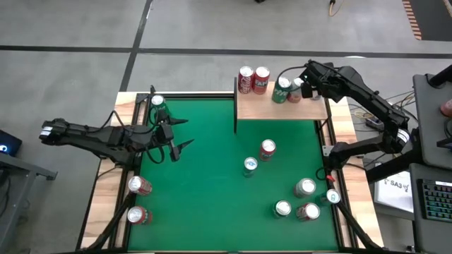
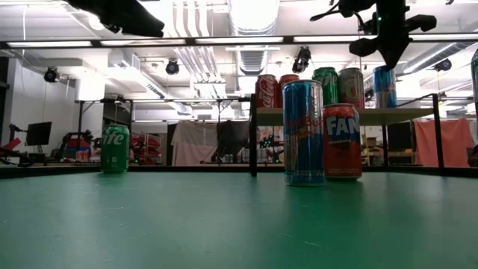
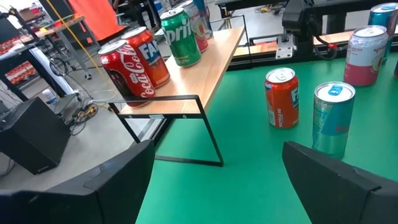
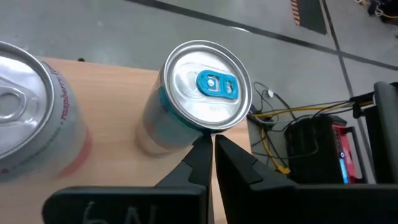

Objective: Place canned beverage on shelf
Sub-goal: Put the top blue soda can on the shelf, then put the right red soda can on the shelf aligned with the other red soda can

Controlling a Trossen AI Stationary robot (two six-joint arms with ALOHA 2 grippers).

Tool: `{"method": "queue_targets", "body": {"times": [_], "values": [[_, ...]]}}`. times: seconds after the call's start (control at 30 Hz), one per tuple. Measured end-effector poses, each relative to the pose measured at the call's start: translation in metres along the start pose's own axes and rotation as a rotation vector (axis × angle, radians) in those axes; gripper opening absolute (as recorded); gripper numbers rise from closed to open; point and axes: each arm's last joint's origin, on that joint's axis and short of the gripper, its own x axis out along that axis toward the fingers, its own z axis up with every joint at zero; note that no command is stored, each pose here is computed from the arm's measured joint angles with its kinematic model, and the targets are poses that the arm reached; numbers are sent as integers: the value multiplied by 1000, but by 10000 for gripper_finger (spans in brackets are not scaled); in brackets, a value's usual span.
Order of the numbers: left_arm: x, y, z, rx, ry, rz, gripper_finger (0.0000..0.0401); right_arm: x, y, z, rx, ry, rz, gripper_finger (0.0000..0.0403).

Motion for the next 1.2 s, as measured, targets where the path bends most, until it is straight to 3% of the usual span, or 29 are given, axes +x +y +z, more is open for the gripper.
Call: {"method": "queue_targets", "body": {"times": [0.37, 0.9, 1.2], "values": [[1, -1, 0, 4, 5, 0, 338, -2, 0, -1, 3, 17, 42, 12], [1, 0, 2, -15, -12, 2, 338, -59, 19, -31, -51, -92, 351, 12], [1, 0, 3, -37, -17, 2, 338, -64, 20, -38, -47, -174, 287, 12]]}}
